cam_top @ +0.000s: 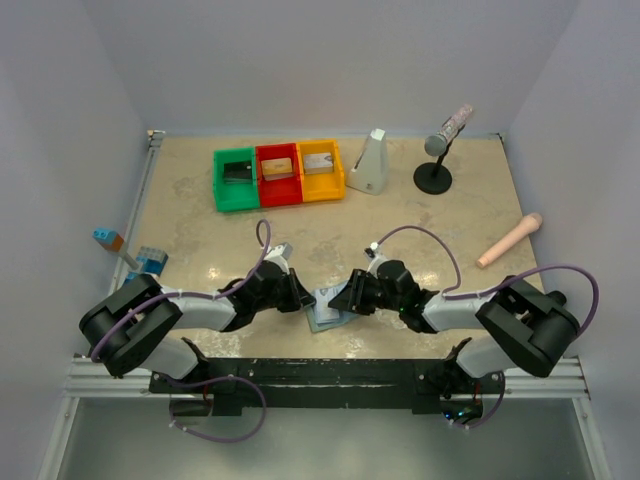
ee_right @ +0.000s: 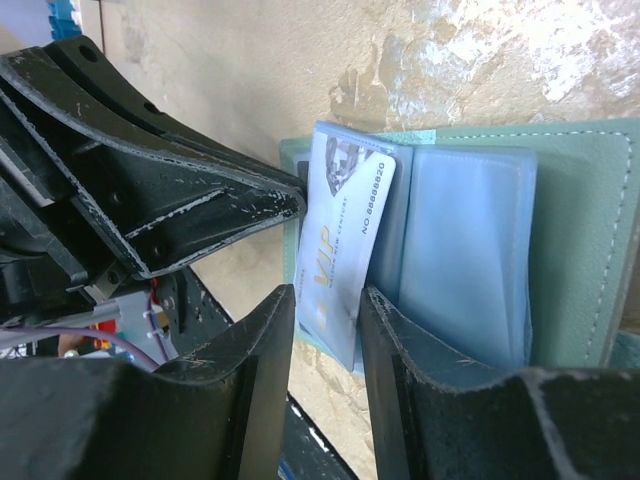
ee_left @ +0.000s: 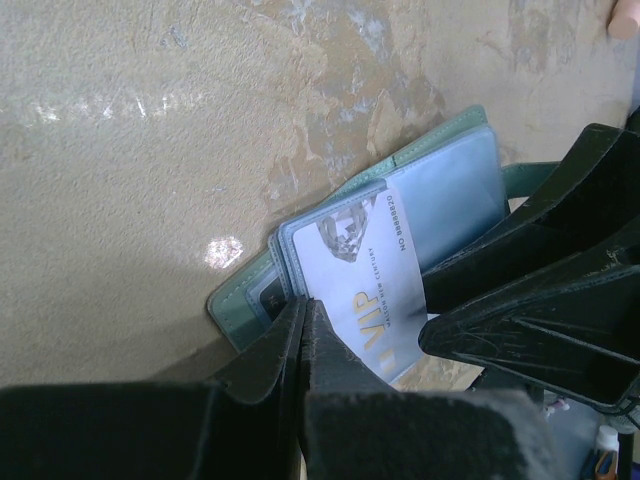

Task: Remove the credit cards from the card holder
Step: Remove the credit card from the card holder.

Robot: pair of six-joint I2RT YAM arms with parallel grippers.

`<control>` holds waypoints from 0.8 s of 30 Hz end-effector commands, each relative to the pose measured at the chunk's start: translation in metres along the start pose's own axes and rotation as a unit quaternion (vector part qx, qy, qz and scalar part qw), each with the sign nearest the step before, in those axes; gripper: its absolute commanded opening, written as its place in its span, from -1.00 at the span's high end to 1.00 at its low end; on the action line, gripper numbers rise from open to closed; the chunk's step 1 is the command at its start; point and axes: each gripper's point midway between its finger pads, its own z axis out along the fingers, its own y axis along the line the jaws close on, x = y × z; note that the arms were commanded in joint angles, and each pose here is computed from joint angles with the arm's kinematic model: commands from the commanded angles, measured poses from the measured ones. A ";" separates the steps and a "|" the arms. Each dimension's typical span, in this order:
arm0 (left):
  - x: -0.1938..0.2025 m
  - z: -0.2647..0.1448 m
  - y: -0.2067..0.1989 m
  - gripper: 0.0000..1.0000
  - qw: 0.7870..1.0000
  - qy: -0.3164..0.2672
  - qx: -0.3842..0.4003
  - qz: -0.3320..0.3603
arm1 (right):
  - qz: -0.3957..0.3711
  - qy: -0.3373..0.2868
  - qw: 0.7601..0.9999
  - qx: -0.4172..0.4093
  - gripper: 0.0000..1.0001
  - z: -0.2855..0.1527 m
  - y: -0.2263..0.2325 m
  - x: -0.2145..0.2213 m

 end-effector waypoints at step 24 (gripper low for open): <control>0.047 -0.007 0.029 1.00 0.997 0.072 -0.015 0.005 | -0.021 0.044 0.992 -0.115 0.06 0.011 0.057 0.002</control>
